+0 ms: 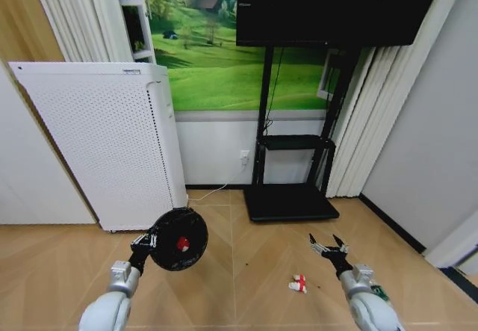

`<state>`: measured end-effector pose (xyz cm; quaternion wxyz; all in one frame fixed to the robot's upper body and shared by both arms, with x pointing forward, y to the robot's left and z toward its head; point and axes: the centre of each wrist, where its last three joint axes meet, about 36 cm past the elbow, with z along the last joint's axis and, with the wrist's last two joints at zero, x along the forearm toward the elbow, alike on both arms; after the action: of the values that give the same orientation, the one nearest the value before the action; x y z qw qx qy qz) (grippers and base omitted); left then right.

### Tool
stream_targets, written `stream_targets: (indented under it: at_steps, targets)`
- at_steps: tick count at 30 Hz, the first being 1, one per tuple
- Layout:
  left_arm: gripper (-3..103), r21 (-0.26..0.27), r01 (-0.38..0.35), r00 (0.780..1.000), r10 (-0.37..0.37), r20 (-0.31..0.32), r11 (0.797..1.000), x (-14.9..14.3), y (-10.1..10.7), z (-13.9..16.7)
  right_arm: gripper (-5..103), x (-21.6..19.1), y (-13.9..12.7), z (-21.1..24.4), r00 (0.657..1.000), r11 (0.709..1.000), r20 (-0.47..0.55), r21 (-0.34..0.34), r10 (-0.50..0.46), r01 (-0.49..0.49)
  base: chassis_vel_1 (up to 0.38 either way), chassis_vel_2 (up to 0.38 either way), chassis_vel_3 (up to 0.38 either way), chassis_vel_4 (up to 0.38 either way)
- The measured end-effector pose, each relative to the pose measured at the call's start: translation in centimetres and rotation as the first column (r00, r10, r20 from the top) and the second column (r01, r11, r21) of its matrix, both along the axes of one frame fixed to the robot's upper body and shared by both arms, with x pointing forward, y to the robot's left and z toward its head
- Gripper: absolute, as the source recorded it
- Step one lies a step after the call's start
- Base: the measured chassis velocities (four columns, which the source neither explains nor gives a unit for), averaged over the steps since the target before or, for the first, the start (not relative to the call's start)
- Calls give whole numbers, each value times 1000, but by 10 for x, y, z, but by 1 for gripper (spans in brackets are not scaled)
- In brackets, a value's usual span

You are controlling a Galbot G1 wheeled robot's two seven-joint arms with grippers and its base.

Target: Pick up the trash bin and place the garbage on the floor into it.

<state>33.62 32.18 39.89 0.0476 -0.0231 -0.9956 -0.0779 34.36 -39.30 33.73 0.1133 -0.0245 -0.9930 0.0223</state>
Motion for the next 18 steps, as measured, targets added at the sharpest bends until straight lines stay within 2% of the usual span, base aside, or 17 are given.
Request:
stream_targets:
  at_steps: [2, 3, 5, 9, 11, 18]
  targets:
    - [6, 2, -6, 1000, 6, -11, 1000, 1, 1, -4, 100, -2, -1, -7, 995, 1000, -96, -22, -18, 16, 79, 82, -63, -56]
    - [6, 2, -6, 1000, 6, -11, 1000, 1, 1, -4, 100, -2, -1, -7, 995, 1000, -96, -22, -18, 16, 79, 87, -67, -73]
    - [6, 3, -11, 1000, 11, -16, 1000, 3, 3, -7, 100, -5, 0, -24, 984, 999, -174, -17, -30, 27, 63, 83, -36, -53]
    - [6, 4, -11, 1000, 11, -19, 1000, 4, 3, -8, 100, -6, 1, -35, 977, 999, -212, -16, -30, 27, 29, 25, -14, -20]
    - [6, 6, -7, 1000, 7, -25, 1000, 5, 3, -11, 100, -7, 4, -54, 963, 1000, -267, -17, -26, 22, 0, 0, 0, 0]
    - [6, 7, -6, 999, 7, -31, 1000, 5, 3, -15, 100, -3, 9, -89, 937, 1000, -349, -12, -23, 21, 0, 0, 0, 0]
